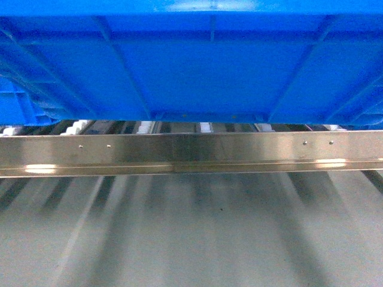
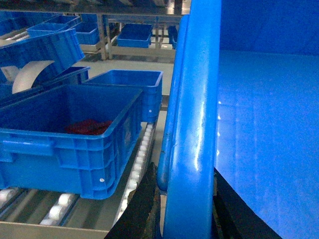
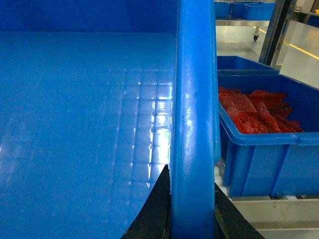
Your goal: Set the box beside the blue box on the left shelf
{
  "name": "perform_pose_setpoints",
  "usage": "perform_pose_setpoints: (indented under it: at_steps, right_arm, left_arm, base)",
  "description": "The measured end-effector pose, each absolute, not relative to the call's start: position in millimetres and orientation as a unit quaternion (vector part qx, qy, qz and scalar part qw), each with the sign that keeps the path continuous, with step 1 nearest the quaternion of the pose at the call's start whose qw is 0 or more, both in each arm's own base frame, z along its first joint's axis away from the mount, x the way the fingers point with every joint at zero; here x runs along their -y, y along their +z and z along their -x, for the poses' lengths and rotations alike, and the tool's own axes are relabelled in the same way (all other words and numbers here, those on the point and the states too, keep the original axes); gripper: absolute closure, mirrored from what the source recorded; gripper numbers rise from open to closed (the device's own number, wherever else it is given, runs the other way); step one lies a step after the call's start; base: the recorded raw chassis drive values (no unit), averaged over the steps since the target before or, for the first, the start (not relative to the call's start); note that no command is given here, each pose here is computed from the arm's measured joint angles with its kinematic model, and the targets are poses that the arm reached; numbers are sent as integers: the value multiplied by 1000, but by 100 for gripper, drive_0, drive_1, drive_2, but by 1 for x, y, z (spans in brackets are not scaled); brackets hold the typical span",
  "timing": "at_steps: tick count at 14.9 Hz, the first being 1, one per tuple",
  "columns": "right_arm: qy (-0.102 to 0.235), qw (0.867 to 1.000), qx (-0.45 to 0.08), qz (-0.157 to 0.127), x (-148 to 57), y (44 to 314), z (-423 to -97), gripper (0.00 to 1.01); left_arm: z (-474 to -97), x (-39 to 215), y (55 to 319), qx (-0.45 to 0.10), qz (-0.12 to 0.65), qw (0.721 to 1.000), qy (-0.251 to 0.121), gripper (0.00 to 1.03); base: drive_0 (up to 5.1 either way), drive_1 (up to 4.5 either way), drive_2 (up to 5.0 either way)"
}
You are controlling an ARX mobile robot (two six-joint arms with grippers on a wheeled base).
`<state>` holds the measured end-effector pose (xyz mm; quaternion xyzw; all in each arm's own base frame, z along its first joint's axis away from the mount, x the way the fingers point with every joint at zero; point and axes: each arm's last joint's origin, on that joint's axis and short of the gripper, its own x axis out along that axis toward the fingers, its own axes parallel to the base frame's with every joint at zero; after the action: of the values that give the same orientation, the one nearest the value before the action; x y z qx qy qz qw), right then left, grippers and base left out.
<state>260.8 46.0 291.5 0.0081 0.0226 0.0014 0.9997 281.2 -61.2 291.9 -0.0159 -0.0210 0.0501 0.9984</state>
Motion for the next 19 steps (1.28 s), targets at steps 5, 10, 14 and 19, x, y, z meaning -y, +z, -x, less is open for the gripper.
perform_pose_setpoints:
  at_steps: [5,10,14,19]
  right_arm:
    - [2,1000,-23,-8,-46,292,-261,92]
    - [2,1000,-23,-8,-46,291,-261,92]
    - [2,1000,-24,-8,-46,291,-261,92]
    - [3,1000,-31,-7,-46,289,-262,92]
  left_arm:
    - [-281,61,292,20,16,998,51,86]
    - [-281,61,291,19,15,998,51,86]
    - [-281,61,291,18,15,998,51,86]
    - [-282,61,289,11,13,999,51,86]
  base:
    - [13,428,-402]
    - [10,426,-406]
    - [-6,410,-423]
    - [-2,165,-169]
